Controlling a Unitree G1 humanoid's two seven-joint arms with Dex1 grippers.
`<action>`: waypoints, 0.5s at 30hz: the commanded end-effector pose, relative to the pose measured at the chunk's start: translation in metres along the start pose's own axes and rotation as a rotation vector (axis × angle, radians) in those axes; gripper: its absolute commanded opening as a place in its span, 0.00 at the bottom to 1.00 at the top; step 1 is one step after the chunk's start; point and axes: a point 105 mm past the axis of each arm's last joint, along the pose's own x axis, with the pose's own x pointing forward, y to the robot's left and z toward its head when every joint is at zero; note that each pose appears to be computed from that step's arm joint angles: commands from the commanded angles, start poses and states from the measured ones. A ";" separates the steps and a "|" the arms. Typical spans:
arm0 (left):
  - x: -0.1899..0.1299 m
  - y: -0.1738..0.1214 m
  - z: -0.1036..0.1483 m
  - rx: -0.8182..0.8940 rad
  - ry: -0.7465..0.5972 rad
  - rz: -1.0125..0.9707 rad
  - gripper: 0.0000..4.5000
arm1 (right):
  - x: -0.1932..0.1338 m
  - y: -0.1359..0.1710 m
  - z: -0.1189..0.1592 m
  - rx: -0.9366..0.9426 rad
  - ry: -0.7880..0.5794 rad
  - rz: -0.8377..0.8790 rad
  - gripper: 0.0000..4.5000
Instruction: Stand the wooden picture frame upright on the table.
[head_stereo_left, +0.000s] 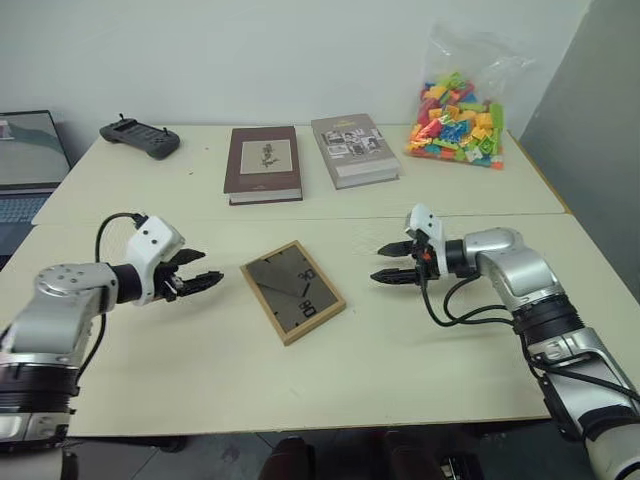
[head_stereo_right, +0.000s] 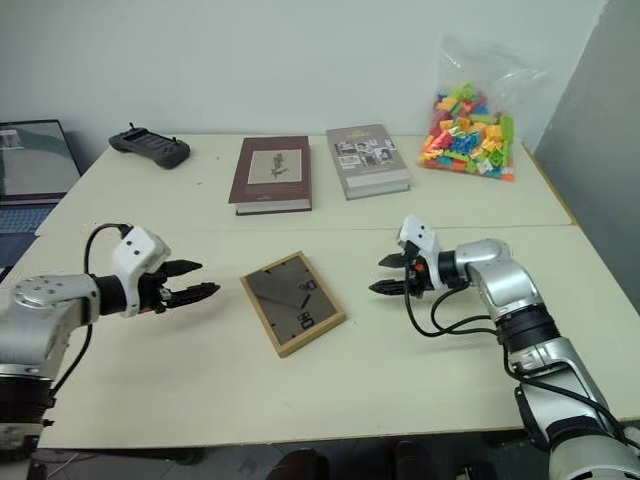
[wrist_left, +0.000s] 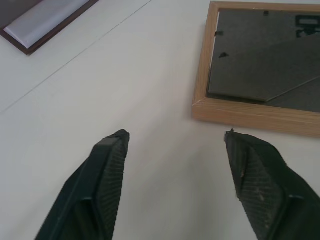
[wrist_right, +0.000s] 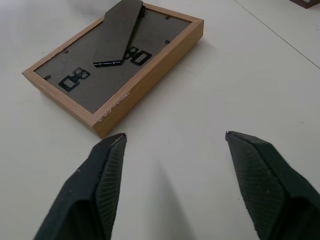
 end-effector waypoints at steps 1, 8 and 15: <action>0.014 -0.002 0.000 0.070 0.004 0.023 0.52 | 0.015 0.003 0.003 -0.073 0.007 -0.017 0.51; 0.041 -0.015 0.001 0.098 -0.013 -0.032 0.21 | 0.033 0.014 -0.003 -0.158 0.026 -0.028 0.17; 0.067 -0.035 0.016 0.119 -0.057 -0.130 0.00 | 0.048 0.048 0.005 -0.167 -0.007 0.078 0.00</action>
